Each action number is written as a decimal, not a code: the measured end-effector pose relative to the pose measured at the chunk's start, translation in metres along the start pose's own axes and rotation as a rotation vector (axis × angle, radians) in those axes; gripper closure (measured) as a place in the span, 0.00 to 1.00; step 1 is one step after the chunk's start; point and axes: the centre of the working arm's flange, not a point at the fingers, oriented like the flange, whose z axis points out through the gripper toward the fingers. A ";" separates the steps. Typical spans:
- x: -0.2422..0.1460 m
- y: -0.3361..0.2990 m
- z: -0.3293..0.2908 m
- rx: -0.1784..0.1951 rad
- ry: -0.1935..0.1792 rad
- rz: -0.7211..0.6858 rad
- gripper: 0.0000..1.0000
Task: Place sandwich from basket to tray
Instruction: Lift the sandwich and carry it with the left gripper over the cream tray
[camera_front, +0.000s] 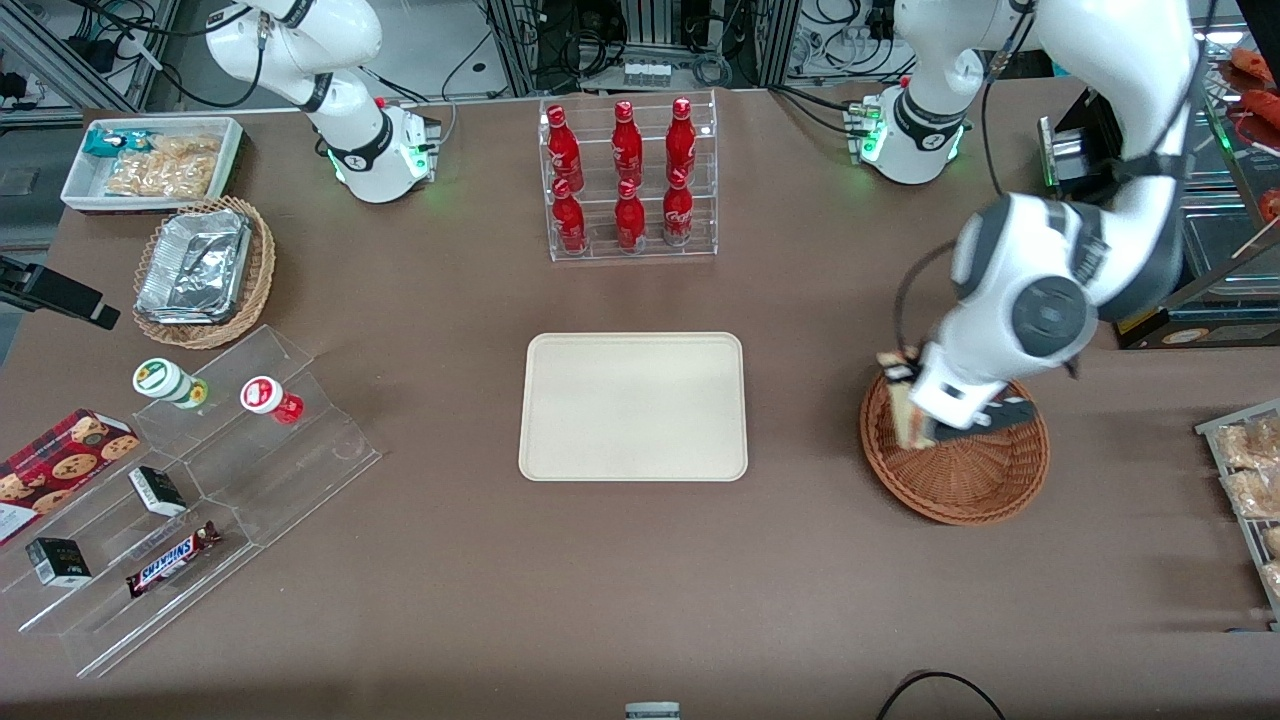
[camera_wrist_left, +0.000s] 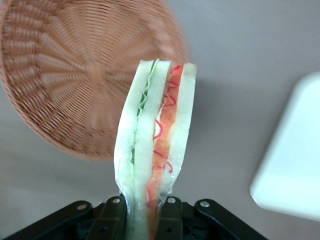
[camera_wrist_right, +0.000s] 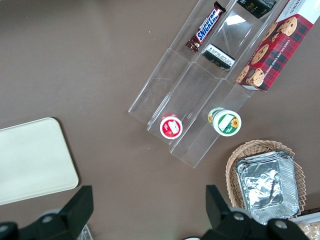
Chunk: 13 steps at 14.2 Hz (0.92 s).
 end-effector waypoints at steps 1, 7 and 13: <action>-0.017 0.031 -0.010 0.013 0.003 0.039 0.81; -0.074 0.201 0.017 -0.003 -0.019 0.032 0.81; -0.071 0.301 0.087 -0.033 -0.014 0.010 0.75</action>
